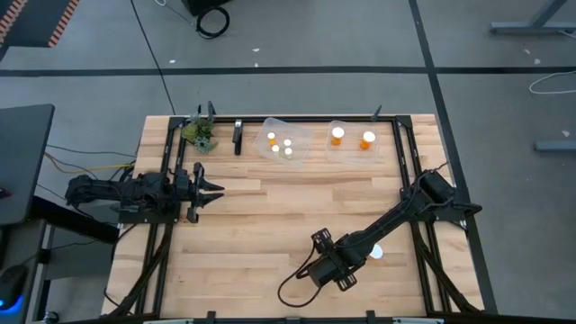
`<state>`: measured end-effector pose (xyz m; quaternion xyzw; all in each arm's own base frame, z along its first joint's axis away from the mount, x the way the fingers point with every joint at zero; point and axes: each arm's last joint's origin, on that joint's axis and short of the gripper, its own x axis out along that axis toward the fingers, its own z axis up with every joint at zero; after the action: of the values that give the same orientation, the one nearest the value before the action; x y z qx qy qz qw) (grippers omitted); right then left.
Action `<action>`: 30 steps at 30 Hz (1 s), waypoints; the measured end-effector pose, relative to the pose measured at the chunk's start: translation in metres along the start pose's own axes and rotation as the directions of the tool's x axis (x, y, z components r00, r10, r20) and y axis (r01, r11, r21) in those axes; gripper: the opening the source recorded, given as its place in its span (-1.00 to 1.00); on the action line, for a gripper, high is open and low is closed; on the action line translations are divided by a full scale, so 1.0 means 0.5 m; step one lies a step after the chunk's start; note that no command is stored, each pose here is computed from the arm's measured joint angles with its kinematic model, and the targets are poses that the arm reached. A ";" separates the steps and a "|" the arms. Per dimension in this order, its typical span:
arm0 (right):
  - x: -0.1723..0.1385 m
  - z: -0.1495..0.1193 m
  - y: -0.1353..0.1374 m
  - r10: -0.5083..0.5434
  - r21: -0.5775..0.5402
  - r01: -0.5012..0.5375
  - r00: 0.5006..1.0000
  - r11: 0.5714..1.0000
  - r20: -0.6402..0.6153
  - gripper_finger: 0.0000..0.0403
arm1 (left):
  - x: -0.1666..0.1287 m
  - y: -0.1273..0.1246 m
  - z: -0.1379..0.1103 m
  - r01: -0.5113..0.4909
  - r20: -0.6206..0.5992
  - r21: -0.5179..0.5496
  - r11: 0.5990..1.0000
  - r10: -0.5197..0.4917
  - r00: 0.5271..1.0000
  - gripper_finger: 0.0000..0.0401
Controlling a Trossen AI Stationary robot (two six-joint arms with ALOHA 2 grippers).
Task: Pick and place medicine bottles into bin by pill shape (circle, oval)
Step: Put the big orange pill bottle into the right transparent bin
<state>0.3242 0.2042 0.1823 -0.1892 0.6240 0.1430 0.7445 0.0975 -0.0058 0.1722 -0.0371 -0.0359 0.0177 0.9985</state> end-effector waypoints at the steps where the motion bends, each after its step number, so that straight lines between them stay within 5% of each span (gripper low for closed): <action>1: 0.000 0.000 0.000 0.001 0.003 -0.001 1.000 1.000 0.000 0.28 | 0.000 0.000 0.000 0.000 0.000 0.000 1.000 0.000 1.000 -0.58; 8: 0.000 0.000 -0.001 0.007 0.009 -0.007 1.000 1.000 -0.001 0.11 | 0.000 0.000 0.000 0.000 0.000 0.000 1.000 0.000 1.000 -0.54; 30: -0.069 -0.019 -0.081 -0.063 0.098 0.068 0.997 0.993 -0.050 0.12 | 0.000 0.000 0.000 0.000 -0.002 0.000 1.000 0.000 1.000 -0.57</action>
<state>0.3277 0.1647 0.2191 -0.1753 0.6411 0.0827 0.7426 0.0975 -0.0057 0.1721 -0.0370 -0.0349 0.0178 0.9985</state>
